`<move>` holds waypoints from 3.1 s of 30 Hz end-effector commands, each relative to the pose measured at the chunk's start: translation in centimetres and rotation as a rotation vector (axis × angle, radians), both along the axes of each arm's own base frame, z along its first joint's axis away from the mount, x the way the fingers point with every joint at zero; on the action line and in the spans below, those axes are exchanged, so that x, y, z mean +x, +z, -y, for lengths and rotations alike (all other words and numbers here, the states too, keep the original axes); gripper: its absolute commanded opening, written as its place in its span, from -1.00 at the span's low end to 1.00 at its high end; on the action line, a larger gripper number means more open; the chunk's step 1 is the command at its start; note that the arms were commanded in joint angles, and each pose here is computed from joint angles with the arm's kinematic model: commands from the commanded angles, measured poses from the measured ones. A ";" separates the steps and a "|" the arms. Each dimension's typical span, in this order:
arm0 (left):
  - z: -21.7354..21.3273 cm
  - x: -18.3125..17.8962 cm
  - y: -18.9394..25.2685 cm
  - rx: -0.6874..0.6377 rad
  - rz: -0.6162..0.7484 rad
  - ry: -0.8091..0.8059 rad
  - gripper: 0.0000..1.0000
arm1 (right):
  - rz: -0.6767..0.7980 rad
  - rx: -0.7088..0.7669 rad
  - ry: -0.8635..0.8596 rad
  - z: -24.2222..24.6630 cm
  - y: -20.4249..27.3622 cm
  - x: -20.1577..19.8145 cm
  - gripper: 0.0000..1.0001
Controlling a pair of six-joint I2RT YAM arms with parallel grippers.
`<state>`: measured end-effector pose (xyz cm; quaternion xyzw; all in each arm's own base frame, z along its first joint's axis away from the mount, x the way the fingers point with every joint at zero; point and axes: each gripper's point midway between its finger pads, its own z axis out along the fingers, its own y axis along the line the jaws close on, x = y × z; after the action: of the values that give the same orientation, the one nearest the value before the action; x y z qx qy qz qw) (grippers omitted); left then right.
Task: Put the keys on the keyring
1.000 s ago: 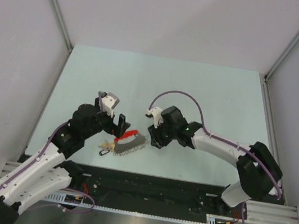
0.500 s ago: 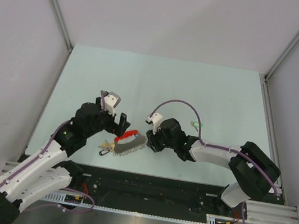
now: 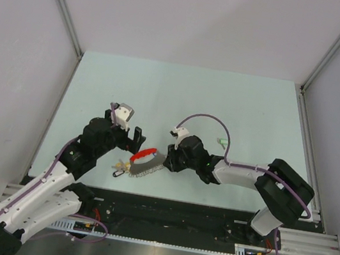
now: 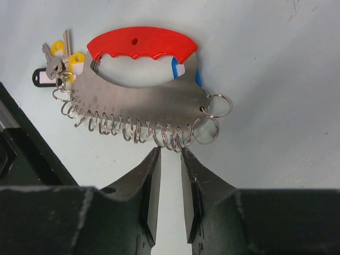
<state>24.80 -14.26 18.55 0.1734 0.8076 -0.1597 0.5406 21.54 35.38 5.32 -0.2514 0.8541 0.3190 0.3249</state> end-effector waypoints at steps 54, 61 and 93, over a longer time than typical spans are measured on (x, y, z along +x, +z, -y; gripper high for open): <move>0.1 -0.1 0.8 -0.007 0.018 -0.012 1.00 | 0.106 -0.115 0.007 2.7 5.0 2.6 -0.60; 0.1 -0.1 0.9 -0.011 0.021 -0.012 1.00 | 0.058 -0.012 -0.026 3.3 4.1 2.9 -0.55; 0.7 -0.4 0.5 -0.017 -0.001 -0.048 1.00 | -0.028 0.138 0.058 3.7 -1.1 3.2 -0.98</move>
<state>24.57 -14.63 18.54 0.1832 0.8056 -0.1684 0.5377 24.42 31.49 2.43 -0.2329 0.8450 0.3799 0.2955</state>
